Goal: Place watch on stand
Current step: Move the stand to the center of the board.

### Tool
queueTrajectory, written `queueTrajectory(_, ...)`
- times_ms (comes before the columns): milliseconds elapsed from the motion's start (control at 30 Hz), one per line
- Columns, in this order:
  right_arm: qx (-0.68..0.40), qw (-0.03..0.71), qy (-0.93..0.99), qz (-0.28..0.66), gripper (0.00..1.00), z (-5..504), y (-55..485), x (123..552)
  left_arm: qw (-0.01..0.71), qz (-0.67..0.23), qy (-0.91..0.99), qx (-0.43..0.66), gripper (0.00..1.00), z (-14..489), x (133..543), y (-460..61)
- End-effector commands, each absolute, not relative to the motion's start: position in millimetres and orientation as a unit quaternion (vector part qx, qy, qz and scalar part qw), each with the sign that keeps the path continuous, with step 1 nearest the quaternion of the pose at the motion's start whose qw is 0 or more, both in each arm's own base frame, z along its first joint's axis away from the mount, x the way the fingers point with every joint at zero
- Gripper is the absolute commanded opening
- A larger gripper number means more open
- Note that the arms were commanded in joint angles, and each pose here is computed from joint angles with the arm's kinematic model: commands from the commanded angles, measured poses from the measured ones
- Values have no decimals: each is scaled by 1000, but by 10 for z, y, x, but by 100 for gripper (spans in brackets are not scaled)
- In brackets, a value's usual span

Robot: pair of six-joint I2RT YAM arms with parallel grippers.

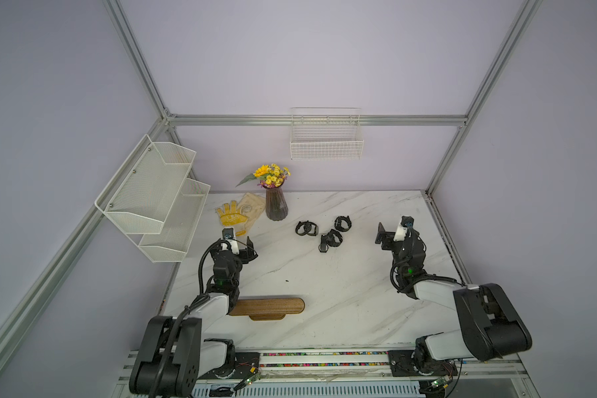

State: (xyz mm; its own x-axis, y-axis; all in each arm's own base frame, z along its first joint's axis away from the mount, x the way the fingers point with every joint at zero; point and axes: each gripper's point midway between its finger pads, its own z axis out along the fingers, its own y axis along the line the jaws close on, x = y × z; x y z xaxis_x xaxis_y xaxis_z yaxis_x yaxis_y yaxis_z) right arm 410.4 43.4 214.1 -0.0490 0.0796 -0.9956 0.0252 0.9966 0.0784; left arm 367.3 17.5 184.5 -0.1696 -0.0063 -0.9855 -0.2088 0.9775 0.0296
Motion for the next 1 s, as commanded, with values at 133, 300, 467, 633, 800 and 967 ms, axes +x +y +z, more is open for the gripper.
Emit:
queueTrajectory(133,182,602,758,173,97,2280,540,3859,533,58,779,-327,100,2051,3240,544)
queueTrajectory(300,278,505,777,251,97,1915,573,3616,460,-46,819,-339,100,1835,2987,244)
queueTrajectory(467,262,389,844,261,97,1506,1076,3366,374,-111,858,-333,100,1420,2581,-32)
queueTrajectory(633,197,337,862,323,97,1499,1961,3005,294,-111,887,-338,100,1229,2212,-125)
queueTrajectory(800,149,307,866,365,97,1593,2660,2613,266,-77,889,-364,100,1194,1964,-110)
queueTrajectory(967,114,281,869,391,97,1567,3113,2334,223,-8,897,-382,100,1089,1809,-35)
